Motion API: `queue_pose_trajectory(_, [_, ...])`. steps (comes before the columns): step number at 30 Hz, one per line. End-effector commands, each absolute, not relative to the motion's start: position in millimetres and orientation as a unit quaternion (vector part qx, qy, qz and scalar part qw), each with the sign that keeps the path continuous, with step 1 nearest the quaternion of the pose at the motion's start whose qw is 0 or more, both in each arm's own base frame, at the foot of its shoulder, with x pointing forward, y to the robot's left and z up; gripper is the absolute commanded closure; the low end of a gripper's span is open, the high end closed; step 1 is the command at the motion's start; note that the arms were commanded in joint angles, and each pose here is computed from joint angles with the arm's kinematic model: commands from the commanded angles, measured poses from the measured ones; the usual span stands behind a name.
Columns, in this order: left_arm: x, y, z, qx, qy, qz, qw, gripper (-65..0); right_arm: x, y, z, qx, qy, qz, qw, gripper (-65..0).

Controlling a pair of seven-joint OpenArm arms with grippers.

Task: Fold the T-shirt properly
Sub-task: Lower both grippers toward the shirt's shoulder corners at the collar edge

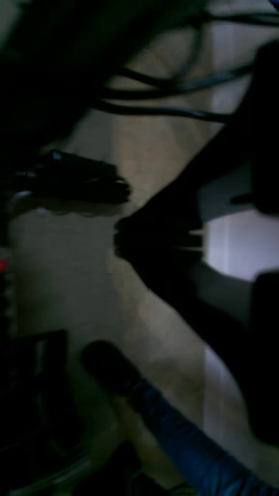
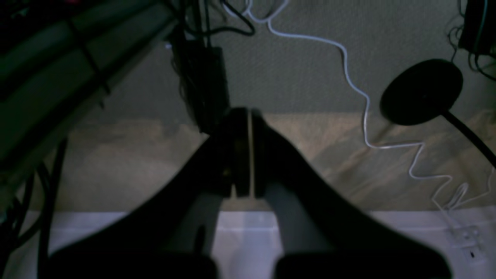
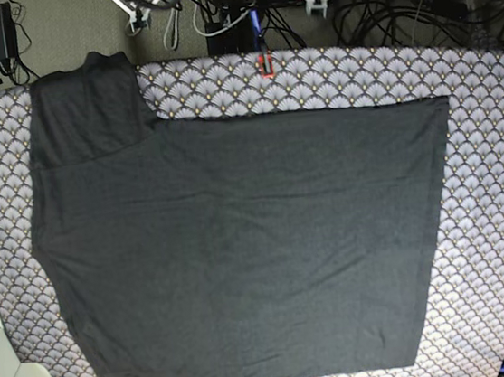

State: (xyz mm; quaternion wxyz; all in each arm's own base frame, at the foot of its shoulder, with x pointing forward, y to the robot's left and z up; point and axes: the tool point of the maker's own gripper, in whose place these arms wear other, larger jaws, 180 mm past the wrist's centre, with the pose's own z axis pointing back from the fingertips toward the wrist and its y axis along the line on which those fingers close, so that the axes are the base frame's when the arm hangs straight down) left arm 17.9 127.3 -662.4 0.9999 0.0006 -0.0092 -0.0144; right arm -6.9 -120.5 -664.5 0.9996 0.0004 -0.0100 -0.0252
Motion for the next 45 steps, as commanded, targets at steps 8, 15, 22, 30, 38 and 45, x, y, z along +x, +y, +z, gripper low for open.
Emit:
queue_pose_trajectory(8, [9.2,127.5,-662.7,-0.001,0.001,-0.015,1.000,-0.3,-22.3,-122.3,-664.1,0.002,0.002,-0.027,1.000,0.0])
queue_pose_trajectory(15, [4.8,138.5,-662.5,0.008,0.002,-0.016,1.000,-0.3,-34.4,-139.2,-663.4,-0.011,0.008,-0.024,1.000,0.0])
queue_pose_trajectory(22, [2.4,163.0,-649.6,0.024,-0.044,-0.026,0.998,-0.3,-30.9,-166.5,-657.4,-0.032,-0.024,-0.017,0.999,0.0])
queue_pose_trajectory(30, [15.4,196.8,-619.6,0.047,-0.079,-0.051,0.994,-0.3,-44.4,-178.7,-623.0,-0.042,-0.092,0.002,0.995,0.0])
queue_pose_trajectory(38, [16.4,173.0,-559.3,0.023,-0.164,-0.074,0.983,-0.3,-44.6,-187.5,-584.7,-0.049,-0.144,0.019,0.988,0.0])
queue_pose_trajectory(45, [-4.9,159.8,-524.8,0.008,-0.180,-0.079,0.980,-0.3,-13.0,-234.2,-507.4,-0.104,-0.239,0.016,0.965,0.0])
